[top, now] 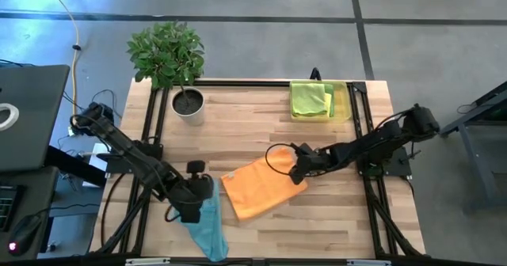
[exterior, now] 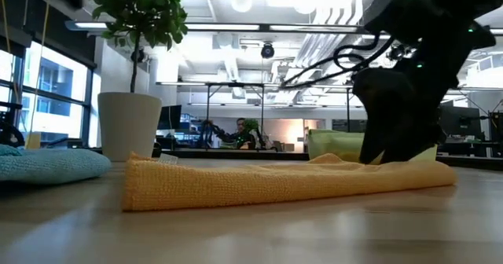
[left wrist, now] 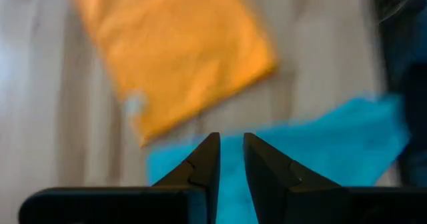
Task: Fold microfiber towels
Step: Fold the orange microfiber towel
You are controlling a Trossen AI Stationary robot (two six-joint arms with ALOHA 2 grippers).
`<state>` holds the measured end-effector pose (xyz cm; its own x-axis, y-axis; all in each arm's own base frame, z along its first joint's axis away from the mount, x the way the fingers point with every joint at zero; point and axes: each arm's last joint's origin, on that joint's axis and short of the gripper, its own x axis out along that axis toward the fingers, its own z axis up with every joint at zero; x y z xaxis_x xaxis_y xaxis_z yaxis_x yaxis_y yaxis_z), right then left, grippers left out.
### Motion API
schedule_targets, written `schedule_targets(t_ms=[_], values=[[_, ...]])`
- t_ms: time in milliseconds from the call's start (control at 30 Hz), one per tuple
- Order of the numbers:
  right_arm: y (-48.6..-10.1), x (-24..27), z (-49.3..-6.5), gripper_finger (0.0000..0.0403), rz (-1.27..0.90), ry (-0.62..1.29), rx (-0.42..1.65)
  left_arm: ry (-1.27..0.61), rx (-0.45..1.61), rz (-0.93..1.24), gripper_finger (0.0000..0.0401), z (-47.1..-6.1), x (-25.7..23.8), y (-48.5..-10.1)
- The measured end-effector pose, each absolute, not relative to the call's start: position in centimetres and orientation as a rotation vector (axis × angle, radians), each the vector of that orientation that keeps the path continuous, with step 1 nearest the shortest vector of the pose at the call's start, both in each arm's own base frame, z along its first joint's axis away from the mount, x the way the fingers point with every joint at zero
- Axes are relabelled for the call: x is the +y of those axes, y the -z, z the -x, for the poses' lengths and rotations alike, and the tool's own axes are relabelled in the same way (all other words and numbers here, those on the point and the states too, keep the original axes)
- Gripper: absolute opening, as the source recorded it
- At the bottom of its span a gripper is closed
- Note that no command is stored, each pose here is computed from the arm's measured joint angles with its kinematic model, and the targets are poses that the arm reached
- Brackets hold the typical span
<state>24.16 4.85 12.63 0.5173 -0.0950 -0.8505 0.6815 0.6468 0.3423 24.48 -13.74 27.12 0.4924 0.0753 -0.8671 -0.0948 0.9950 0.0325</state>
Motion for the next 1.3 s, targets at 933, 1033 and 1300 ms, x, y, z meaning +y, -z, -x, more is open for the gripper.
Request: schedule_targets(t_ms=[933, 1033, 1300], values=[[-11.3, 5.9, -25.1, 0.0035, -0.684, 0.624, 0.950, -0.150, 0.912, 0.007, 0.0058, -20.5, -12.6, -31.0], [-11.4, 5.8, -25.0, 0.0006, -0.659, 0.617, 0.967, -0.149, 0.909, 0.009, 0.0058, -20.2, -12.4, -31.2], [-12.9, 5.3, -23.8, 0.0002, -0.646, 0.646, 1.086, -0.144, 0.908, 0.008, 0.0058, -19.8, -12.2, -31.5]])
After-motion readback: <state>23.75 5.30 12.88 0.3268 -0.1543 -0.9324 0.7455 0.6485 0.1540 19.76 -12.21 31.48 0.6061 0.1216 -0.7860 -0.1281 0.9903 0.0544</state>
